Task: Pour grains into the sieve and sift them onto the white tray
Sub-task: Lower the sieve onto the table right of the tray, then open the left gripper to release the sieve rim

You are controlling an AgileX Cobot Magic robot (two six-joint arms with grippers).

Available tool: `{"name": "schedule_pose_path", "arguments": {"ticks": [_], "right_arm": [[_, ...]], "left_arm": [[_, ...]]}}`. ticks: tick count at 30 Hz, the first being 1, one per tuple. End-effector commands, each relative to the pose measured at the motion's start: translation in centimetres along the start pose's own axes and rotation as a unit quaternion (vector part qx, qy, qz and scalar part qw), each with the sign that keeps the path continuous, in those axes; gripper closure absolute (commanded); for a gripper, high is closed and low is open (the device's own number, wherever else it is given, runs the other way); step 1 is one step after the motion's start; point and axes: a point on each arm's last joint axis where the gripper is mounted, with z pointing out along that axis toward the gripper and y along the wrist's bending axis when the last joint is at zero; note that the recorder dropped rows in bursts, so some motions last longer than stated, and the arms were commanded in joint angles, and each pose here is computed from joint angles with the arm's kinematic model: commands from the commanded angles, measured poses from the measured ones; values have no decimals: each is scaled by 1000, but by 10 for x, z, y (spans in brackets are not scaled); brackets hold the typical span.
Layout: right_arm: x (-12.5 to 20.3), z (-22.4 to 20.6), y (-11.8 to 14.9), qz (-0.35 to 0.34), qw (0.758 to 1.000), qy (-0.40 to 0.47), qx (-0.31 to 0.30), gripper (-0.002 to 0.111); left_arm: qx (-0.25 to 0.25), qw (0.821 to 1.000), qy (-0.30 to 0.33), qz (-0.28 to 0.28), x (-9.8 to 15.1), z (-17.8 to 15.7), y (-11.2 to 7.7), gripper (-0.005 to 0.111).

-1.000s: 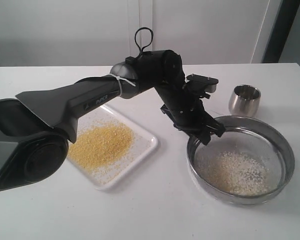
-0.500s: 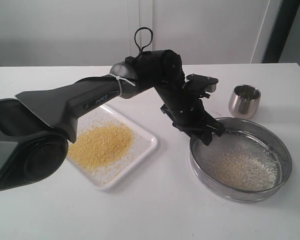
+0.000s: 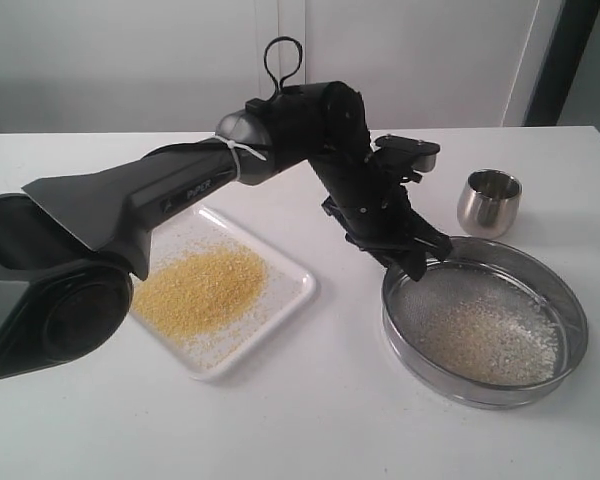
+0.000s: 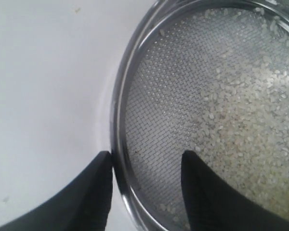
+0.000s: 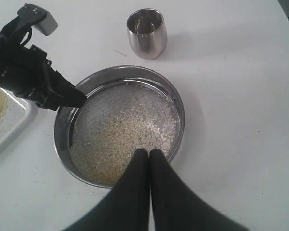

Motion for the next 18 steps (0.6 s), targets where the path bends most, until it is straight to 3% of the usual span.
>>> {"name": "schedule_pose_path", "arguments": {"ticks": [1,12,18], "right_arm": [[0,0,0,1,1000,-4,0,108],[0,0,0,1,1000,-4,0,108],[0,0,0,1,1000,-4,0,108]], "left_arm": [[7,1000,10,6,-2,-18,-7,61],[-37,998,30,30,-1,-39,-5,107],[-65,997,33,25,-1,-59,2,107]]}}
